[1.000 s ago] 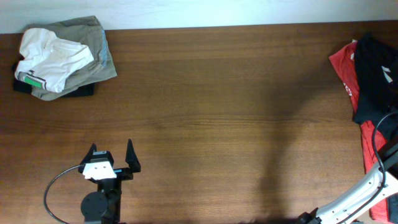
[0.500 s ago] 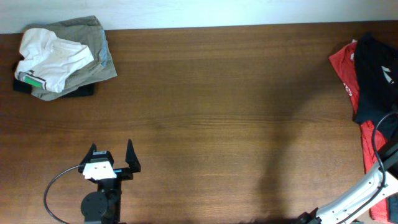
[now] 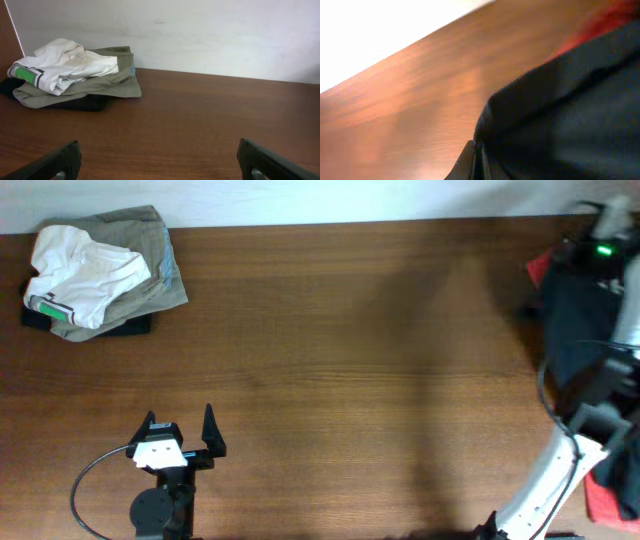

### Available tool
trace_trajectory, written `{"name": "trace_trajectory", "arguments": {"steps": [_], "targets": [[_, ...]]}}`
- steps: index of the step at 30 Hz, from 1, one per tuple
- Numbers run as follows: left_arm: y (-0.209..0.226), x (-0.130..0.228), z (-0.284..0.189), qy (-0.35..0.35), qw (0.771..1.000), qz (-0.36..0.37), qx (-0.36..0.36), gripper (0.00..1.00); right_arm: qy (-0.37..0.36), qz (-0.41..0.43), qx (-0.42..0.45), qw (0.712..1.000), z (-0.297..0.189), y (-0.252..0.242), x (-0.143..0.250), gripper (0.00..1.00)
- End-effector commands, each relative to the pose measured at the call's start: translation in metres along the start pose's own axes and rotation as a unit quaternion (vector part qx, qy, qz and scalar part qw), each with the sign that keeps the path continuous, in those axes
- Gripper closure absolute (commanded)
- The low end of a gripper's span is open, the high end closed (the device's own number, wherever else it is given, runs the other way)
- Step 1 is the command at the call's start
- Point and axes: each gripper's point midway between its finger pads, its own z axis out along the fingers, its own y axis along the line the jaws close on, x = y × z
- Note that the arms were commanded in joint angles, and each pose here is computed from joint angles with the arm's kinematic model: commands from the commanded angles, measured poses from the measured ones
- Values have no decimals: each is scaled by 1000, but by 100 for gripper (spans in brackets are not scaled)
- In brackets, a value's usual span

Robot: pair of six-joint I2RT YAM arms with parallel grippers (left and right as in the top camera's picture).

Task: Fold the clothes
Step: 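Pull the dark green shirt left and drop it mid-table with the right gripper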

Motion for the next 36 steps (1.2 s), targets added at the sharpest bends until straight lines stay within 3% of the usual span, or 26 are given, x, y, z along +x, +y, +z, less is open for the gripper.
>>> {"name": "trace_trajectory", "arguments": {"steps": [1,8,10,13,17,19,23,25,28,32,35,36], "targets": [[1,1,0,0,1000,8,-3,1,-4,-62,-53,997,4,92,-4,96],[2,1,0,0,1000,8,-3,1,85,-173,-142,971,62,278,84,96],[2,1,0,0,1000,8,-3,1,86,-195,-113,970,72,294,97,96],[2,1,0,0,1000,8,-3,1,47,-158,26,986,75,248,74,96],[2,1,0,0,1000,8,-3,1,-13,-136,50,989,24,224,31,96],[2,1,0,0,1000,8,-3,1,-86,-147,34,985,-49,245,2,96],[2,1,0,0,1000,8,-3,1,-146,-186,-38,971,-138,305,6,96],[1,1,0,0,1000,8,-3,1,-144,-223,-135,955,-172,360,32,96],[2,1,0,0,1000,8,-3,1,-102,-258,-233,932,-179,421,77,96],[2,1,0,0,1000,8,-3,1,25,-310,-288,906,-126,492,181,96],[2,1,0,0,1000,8,-3,1,109,-334,-284,892,-68,515,248,95],[2,1,0,0,1000,8,-3,1,128,-338,-273,892,-50,516,263,89]]}}
